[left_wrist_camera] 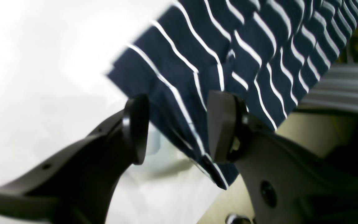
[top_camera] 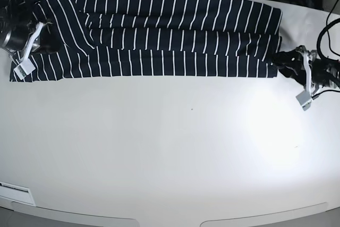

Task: Fold the T-shirt properly
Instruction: 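Release the shirt with both grippers and lift them away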

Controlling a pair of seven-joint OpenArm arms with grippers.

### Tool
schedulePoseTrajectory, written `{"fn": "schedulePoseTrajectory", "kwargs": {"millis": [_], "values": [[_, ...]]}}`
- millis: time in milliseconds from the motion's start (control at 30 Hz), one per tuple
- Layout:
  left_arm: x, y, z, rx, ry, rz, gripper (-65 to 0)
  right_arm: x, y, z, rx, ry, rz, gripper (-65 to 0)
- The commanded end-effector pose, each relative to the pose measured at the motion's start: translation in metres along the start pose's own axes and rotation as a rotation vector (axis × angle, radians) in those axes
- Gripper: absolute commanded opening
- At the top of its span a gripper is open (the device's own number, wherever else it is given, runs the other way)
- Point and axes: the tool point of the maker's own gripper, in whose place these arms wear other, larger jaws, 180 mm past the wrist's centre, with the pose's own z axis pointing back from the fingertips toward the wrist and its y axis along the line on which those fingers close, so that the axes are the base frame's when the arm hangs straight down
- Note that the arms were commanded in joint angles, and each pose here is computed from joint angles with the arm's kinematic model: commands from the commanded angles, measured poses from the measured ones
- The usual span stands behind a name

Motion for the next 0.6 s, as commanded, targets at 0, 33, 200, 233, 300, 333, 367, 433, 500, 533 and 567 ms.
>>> {"fn": "schedulePoseTrajectory", "kwargs": {"millis": [0,33,200,233,300,333,367,433,500,533,567], "values": [[0.009,0.004,0.014,0.024,-0.025,-0.012,-32.9,0.009,-0.009,0.003,-0.034,-0.040,0.011,-65.0],[0.010,0.004,0.014,0.026,-0.027,-0.012,-32.9,0.005,-0.016,0.000,-0.064,-0.041,-0.002,-65.0],[0.013,0.003,0.014,0.024,-0.047,-0.013,-32.9,-0.020,-0.043,-0.010,-0.147,-0.016,-0.071,-65.0],[0.014,0.003,0.014,0.024,-0.052,-0.012,-32.9,-0.025,-0.048,-0.010,-0.163,-0.001,-0.074,-65.0],[0.015,0.004,0.014,0.025,-0.053,-0.013,-32.9,-0.031,-0.057,-0.010,-0.201,0.035,-0.063,-65.0],[0.016,0.004,0.014,0.025,-0.058,-0.013,-32.9,-0.032,-0.060,-0.009,-0.215,0.047,-0.056,-65.0],[0.016,0.004,0.014,0.025,-0.062,-0.013,-32.9,-0.033,-0.062,-0.009,-0.226,0.054,-0.050,-65.0],[0.020,0.004,0.015,0.025,-0.081,-0.013,-32.9,-0.032,-0.065,-0.008,-0.247,0.045,-0.045,-65.0],[0.020,0.008,0.015,0.048,-0.083,-0.018,-32.9,-0.031,-0.077,-0.005,-0.314,0.027,-0.100,-65.0],[0.020,0.009,0.015,0.056,-0.082,-0.020,-32.9,-0.031,-0.081,-0.004,-0.340,0.022,-0.118,-65.0],[0.020,0.010,0.015,0.059,-0.080,-0.021,-32.9,-0.031,-0.084,-0.003,-0.360,0.016,-0.138,-65.0]]}}
